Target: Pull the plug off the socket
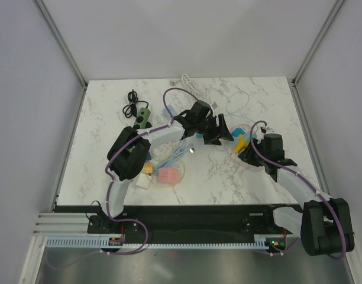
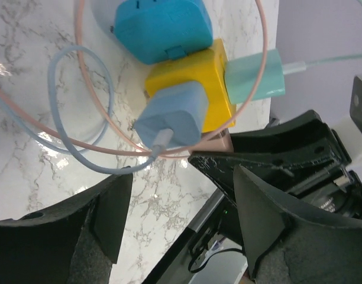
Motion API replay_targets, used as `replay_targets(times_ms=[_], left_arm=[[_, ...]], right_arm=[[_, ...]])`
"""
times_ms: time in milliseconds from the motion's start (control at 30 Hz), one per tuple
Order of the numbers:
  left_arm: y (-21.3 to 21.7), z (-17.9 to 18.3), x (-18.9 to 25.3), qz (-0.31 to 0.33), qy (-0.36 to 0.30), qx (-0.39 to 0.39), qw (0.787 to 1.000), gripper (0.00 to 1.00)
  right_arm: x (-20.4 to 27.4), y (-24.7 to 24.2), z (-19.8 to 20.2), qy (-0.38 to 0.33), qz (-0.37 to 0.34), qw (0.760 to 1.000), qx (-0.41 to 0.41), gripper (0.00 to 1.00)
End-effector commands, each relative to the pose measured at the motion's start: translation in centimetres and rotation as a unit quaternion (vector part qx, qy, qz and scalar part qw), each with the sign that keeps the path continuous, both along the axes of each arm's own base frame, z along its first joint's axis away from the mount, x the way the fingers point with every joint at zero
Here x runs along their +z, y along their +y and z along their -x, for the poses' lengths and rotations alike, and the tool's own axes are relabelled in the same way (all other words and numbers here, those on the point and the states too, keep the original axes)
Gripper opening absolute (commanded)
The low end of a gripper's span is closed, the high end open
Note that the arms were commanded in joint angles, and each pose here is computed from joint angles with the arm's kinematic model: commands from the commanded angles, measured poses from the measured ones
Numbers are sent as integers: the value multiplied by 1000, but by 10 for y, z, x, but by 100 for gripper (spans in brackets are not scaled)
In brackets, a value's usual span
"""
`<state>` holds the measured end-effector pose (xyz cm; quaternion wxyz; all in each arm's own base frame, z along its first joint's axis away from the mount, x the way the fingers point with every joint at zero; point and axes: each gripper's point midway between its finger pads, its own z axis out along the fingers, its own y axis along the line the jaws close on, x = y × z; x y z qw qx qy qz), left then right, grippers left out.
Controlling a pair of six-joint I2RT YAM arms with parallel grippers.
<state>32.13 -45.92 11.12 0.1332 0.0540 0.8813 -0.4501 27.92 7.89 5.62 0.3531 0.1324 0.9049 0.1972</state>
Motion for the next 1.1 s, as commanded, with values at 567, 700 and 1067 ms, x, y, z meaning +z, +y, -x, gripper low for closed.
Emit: replay_targets(times_ms=[567,700,1067], left_arm=[[-26,-28,-19,-1,24,120,993,79],[-27,-31,-25,-3,29,128,991,78],[-38,-19,-14,27,24,83,996,75]], right_arm=[[1,10,6,6,-34,999,0,32],[3,14,6,2,-40,999,4,32],[3,13,9,1,-34,999,10,32]])
